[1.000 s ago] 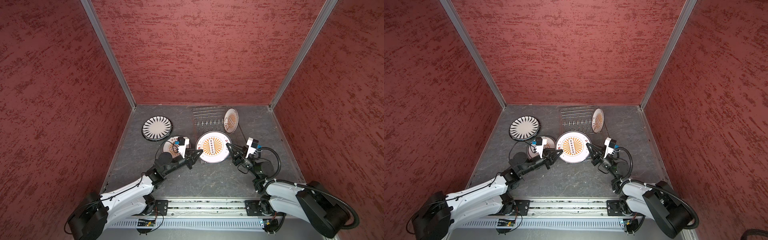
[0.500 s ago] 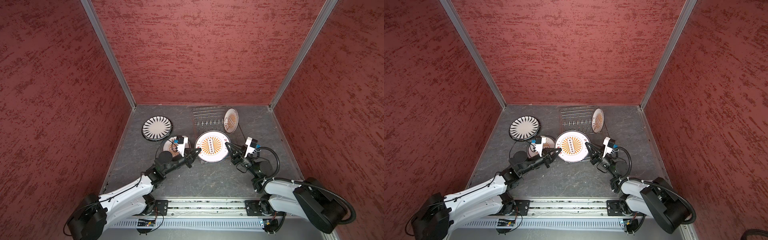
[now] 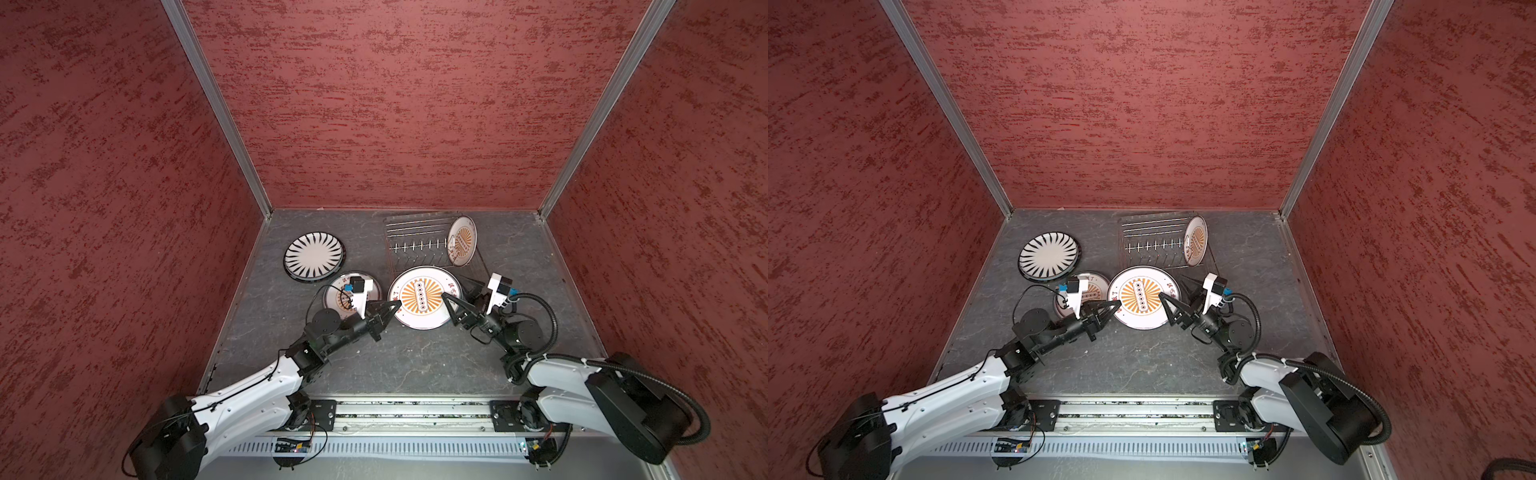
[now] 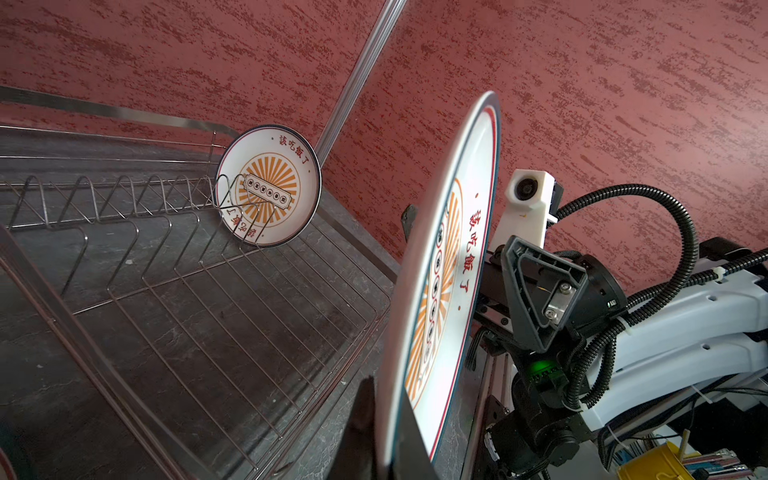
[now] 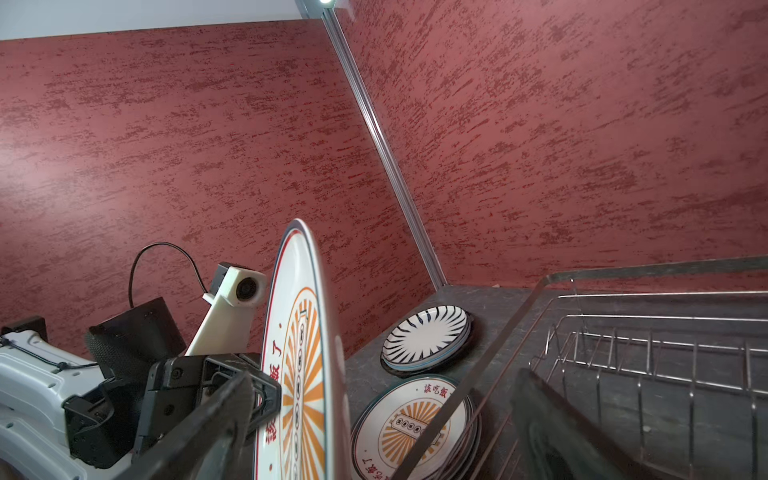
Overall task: Unload the plates from the dish rack
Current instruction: 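Open the right gripper and draw it back while the left gripper holds the plate, then lower the sunburst plate flat onto the table plate stack with the left gripper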
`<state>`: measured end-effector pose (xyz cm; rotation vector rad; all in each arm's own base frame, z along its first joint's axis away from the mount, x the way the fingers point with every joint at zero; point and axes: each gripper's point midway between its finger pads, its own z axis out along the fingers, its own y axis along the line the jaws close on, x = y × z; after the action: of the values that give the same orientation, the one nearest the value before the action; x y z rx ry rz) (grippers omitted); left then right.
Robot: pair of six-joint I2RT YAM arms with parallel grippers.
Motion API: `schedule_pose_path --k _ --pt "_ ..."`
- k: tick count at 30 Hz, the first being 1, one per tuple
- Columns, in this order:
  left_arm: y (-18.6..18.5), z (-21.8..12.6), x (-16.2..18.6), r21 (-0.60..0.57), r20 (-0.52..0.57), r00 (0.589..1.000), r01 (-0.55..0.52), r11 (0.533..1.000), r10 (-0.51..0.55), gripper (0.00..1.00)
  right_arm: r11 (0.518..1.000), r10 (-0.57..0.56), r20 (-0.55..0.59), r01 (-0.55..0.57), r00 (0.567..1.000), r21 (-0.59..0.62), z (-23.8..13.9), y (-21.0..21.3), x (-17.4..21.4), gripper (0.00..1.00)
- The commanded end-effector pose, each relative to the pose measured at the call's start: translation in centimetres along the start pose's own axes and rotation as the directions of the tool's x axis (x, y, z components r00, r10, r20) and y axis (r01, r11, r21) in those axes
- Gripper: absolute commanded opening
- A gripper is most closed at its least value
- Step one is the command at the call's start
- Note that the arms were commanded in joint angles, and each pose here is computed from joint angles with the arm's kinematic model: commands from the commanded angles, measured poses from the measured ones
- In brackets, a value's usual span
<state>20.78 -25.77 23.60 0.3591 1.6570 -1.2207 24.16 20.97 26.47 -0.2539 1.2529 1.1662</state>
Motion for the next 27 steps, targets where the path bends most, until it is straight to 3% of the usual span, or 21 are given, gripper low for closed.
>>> schedule_pose_path --k 1,6,11,15,22,27 --pt "-0.6 -0.3 -2.0 0.012 0.085 0.996 -0.009 1.000 0.008 0.00 1.000 -0.010 0.050 0.011 0.999 -0.019 0.3 0.7 -1.4 0.99" --pt "3.4 -1.9 -3.4 -0.174 0.187 0.982 0.055 0.983 -0.022 0.00 0.999 -0.018 0.039 0.020 0.999 -0.042 0.4 1.0 -1.2 0.99" --pt "7.0 -4.7 -4.5 -0.254 0.272 0.955 0.188 0.949 -0.116 0.00 0.997 -0.018 -0.004 0.018 1.000 -0.075 0.9 1.5 -0.6 0.99" --pt "8.4 -7.0 -5.2 -0.246 0.350 0.921 0.265 0.932 -0.169 0.00 0.996 -0.017 -0.091 0.009 0.996 -0.086 2.8 1.3 0.9 0.99" --pt "11.3 -9.5 -4.7 -0.331 0.429 0.872 0.393 0.858 -0.235 0.00 0.997 -0.080 -0.241 0.073 0.967 -0.037 7.0 1.2 4.7 0.99" --pt "14.4 -10.7 -3.3 -0.393 0.498 0.808 0.534 0.749 -0.315 0.00 0.987 -0.157 -0.366 0.133 0.917 -0.090 9.2 2.3 7.9 0.99"
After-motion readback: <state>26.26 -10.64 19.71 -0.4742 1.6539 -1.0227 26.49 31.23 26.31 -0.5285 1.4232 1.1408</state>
